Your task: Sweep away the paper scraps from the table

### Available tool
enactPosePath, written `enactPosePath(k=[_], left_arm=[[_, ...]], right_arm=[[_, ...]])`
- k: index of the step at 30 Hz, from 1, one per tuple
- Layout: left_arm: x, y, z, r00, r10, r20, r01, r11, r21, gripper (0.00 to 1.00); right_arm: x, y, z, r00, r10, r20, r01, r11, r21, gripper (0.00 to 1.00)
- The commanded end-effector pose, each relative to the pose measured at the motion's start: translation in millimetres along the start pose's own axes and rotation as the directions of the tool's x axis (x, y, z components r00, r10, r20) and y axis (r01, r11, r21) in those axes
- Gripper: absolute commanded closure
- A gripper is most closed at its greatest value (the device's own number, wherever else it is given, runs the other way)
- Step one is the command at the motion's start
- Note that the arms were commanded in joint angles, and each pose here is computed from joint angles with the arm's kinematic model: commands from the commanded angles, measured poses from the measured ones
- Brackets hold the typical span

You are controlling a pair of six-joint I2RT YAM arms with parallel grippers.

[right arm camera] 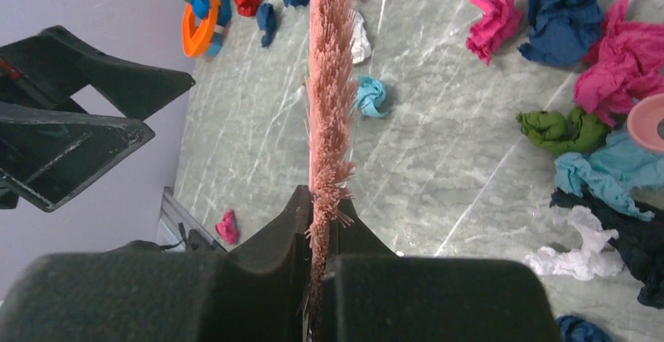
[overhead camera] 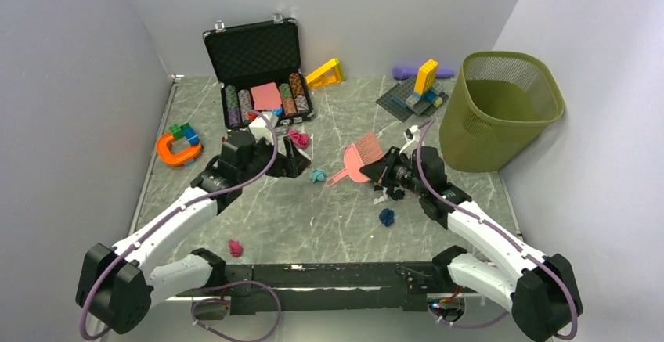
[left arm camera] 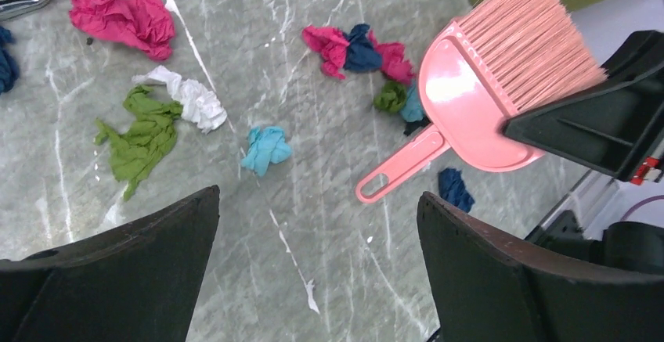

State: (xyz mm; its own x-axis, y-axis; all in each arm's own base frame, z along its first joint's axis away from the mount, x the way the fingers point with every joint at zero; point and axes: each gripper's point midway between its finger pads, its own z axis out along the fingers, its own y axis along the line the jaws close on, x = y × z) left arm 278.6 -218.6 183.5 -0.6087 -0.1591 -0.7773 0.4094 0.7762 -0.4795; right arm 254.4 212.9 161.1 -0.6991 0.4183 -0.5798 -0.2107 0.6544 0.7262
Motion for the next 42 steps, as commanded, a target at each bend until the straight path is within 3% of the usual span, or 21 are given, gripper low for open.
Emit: enactPosePath(k=[1,11,19,26,32,36,42], left_arm=[[-21,-24,-4,0.996,-0.052,0.074,0.04,0.987,0.152,0.01],[-54,-74,-10,0.975,-0.223,0.017,0.186,0.848,0.497,0.01],[-58,-89,-11,0.949,-0.313,-0.042,0.27,0.734,0.623,0.08],[-54,-96,-12,0.923,-0.38,-0.064,0.31,0.633,0.71,0.17],[-59,-109,-19,0.906,-0.419,-0.06,0.309,0.559,0.769,0.23],[-59,-115,-18,0.903,-0.426,-0.06,0.31,0.546,0.778,0.27],[-57,-122,-16,0.904,-0.422,-0.073,0.314,0.538,0.782,0.41]], right_arm=[[-38,37,-6,0.988,-0.062,0.144,0.08,0.989,-0.124,1.0],[-57,90,-34,0.965,-0.011,0.261,0.11,0.923,-0.37,1.0],[-59,112,-50,0.959,0.014,0.282,0.131,0.864,-0.486,1.0],[-60,131,-55,0.964,0.113,0.242,0.064,0.783,-0.619,1.0],[-62,124,-46,0.957,0.141,0.252,0.044,0.789,-0.612,1.0],[-61,120,-42,0.957,0.145,0.252,0.039,0.796,-0.604,1.0],[-61,115,-37,0.955,0.141,0.262,0.042,0.808,-0.587,1.0]])
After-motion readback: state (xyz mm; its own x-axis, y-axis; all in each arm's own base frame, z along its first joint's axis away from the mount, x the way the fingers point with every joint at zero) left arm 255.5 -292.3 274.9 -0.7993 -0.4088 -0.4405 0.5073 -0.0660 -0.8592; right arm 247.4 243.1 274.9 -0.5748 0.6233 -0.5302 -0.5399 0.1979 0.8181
